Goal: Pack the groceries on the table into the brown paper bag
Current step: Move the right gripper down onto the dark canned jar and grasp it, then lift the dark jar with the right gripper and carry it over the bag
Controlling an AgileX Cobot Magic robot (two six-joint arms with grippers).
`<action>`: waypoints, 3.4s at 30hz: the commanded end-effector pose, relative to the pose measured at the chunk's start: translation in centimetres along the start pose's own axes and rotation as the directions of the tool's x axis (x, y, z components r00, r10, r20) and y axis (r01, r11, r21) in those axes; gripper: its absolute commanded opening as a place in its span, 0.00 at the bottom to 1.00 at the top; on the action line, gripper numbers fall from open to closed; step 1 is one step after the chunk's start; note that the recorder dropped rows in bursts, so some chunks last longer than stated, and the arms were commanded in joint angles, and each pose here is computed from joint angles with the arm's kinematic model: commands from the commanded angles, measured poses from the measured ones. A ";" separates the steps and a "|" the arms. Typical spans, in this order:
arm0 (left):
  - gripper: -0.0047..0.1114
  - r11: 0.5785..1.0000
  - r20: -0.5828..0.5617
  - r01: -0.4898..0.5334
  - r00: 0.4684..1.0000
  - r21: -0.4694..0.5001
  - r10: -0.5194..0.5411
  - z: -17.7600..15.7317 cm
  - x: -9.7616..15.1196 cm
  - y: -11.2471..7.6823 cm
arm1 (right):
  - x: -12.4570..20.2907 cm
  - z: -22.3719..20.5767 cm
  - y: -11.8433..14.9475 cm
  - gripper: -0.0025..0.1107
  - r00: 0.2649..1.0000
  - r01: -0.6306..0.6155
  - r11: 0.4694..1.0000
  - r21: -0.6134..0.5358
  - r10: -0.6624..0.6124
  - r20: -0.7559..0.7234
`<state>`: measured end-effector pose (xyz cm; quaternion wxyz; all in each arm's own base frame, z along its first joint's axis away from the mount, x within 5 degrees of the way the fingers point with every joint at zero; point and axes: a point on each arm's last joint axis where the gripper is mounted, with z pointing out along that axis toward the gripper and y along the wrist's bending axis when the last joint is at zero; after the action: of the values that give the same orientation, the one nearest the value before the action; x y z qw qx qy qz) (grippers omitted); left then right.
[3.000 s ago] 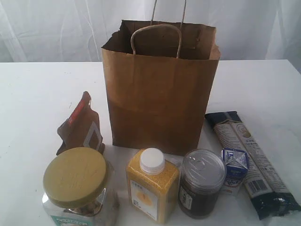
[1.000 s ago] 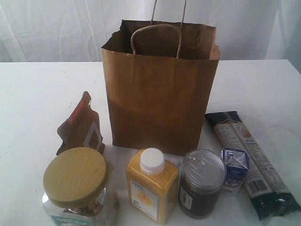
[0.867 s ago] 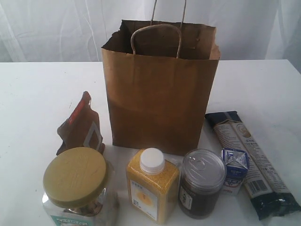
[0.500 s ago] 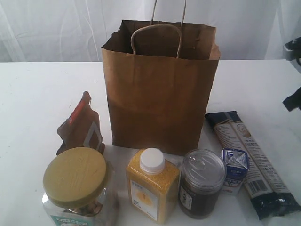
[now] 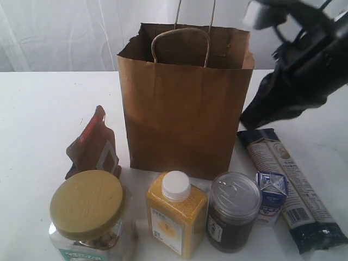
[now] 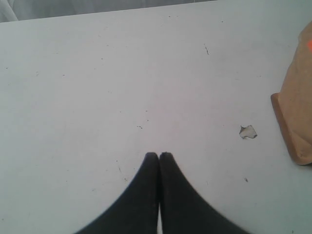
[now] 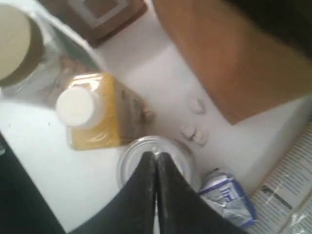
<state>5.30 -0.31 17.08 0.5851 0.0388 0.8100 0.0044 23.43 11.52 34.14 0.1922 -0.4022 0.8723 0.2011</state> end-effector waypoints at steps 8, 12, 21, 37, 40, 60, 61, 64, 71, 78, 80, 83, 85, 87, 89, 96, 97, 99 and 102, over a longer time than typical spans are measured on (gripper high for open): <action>0.04 1.000 0.004 0.000 1.000 -0.002 0.000 0.0 0.1 0.0 | 0.9 4.8 4.2 0.07 0.918 0.300 0.953 -0.041 -0.301 -0.260; 0.04 1.000 0.004 0.000 1.000 -0.002 0.000 0.0 0.1 0.0 | 1.1 4.8 3.9 0.30 0.909 0.316 0.948 -0.024 -0.310 -0.278; 0.04 1.000 0.004 0.000 1.000 -0.002 0.000 0.0 0.1 0.0 | 2.6 6.1 3.8 0.88 0.910 0.245 0.969 -0.040 -0.244 -0.336; 0.04 1.000 0.004 0.000 1.000 -0.002 0.000 0.0 0.1 0.0 | 0.9 6.1 1.5 0.88 0.980 0.130 0.951 0.279 -0.080 -0.183; 0.04 1.000 0.004 0.000 1.000 -0.002 0.000 0.0 0.1 0.0 | 0.5 6.8 1.6 0.88 0.990 0.066 0.966 0.252 -0.032 -0.138; 0.04 1.000 0.004 0.000 1.000 -0.002 0.000 0.0 0.1 0.0 | 2.4 11.2 1.4 0.68 0.901 -0.045 0.994 0.101 0.084 -0.425; 0.04 1.000 0.004 0.000 1.000 -0.002 0.000 0.0 0.1 0.0 | 2.5 11.2 1.4 0.64 0.899 -0.046 0.994 0.099 0.084 -0.429; 0.04 1.000 0.004 0.000 1.000 -0.002 0.000 0.0 0.1 0.0 | 2.6 11.1 1.5 0.47 0.891 -0.049 0.994 0.094 0.086 -0.446; 0.04 1.000 0.004 0.000 1.000 -0.002 0.000 0.0 0.1 0.0 | 2.7 10.7 1.7 0.26 0.871 -0.055 0.995 0.081 0.088 -0.483; 0.04 1.000 0.004 0.000 1.000 -0.002 0.000 0.0 0.1 0.0 | 0.4 8.4 2.0 0.25 0.915 -0.122 0.983 0.137 0.165 -0.369; 0.04 1.000 0.004 0.000 1.000 -0.002 0.000 0.0 0.1 0.0 | -0.2 7.6 2.2 0.25 0.928 -0.120 0.983 0.141 0.162 -0.336; 0.04 1.000 0.004 0.000 1.000 -0.002 0.000 0.0 0.1 0.0 | -1.1 6.1 2.7 0.25 0.946 -0.147 0.979 0.143 0.181 -0.267; 0.04 1.000 0.004 0.000 1.000 -0.002 0.000 0.0 0.1 0.0 | -1.7 4.9 3.3 0.25 0.957 -0.170 0.978 0.124 0.193 -0.215; 0.04 1.000 0.004 0.000 1.000 -0.002 0.000 0.0 0.1 0.0 | -2.2 3.6 4.0 0.25 0.967 -0.183 0.979 0.086 0.195 -0.162; 0.04 1.000 0.004 0.000 1.000 -0.002 0.000 0.0 0.1 0.0 | -2.7 2.5 4.8 0.25 0.974 -0.195 0.980 0.042 0.199 -0.112; 0.04 1.000 0.004 0.000 1.000 -0.002 0.000 0.0 0.1 0.0 | -4.5 -3.0 7.9 0.25 0.981 -0.154 0.981 -0.117 0.166 0.104; 0.04 1.000 0.004 0.000 1.000 -0.002 0.000 0.0 0.1 0.0 | -4.8 -3.7 8.1 0.25 0.981 -0.125 0.986 -0.114 0.140 0.131; 0.04 1.000 0.004 0.000 1.000 -0.002 0.000 0.0 0.1 0.0 | -5.3 -5.3 8.5 0.25 0.979 -0.044 0.994 -0.099 0.062 0.194; 0.04 1.000 0.004 0.000 1.000 -0.002 0.000 0.0 0.1 0.0 | -6.0 -6.9 8.9 0.25 0.968 0.027 0.997 -0.077 -0.007 0.253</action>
<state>5.30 -0.31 17.08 0.5851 0.0388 0.8100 0.0044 19.41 17.30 42.66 0.2454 -0.3663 0.8546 0.2745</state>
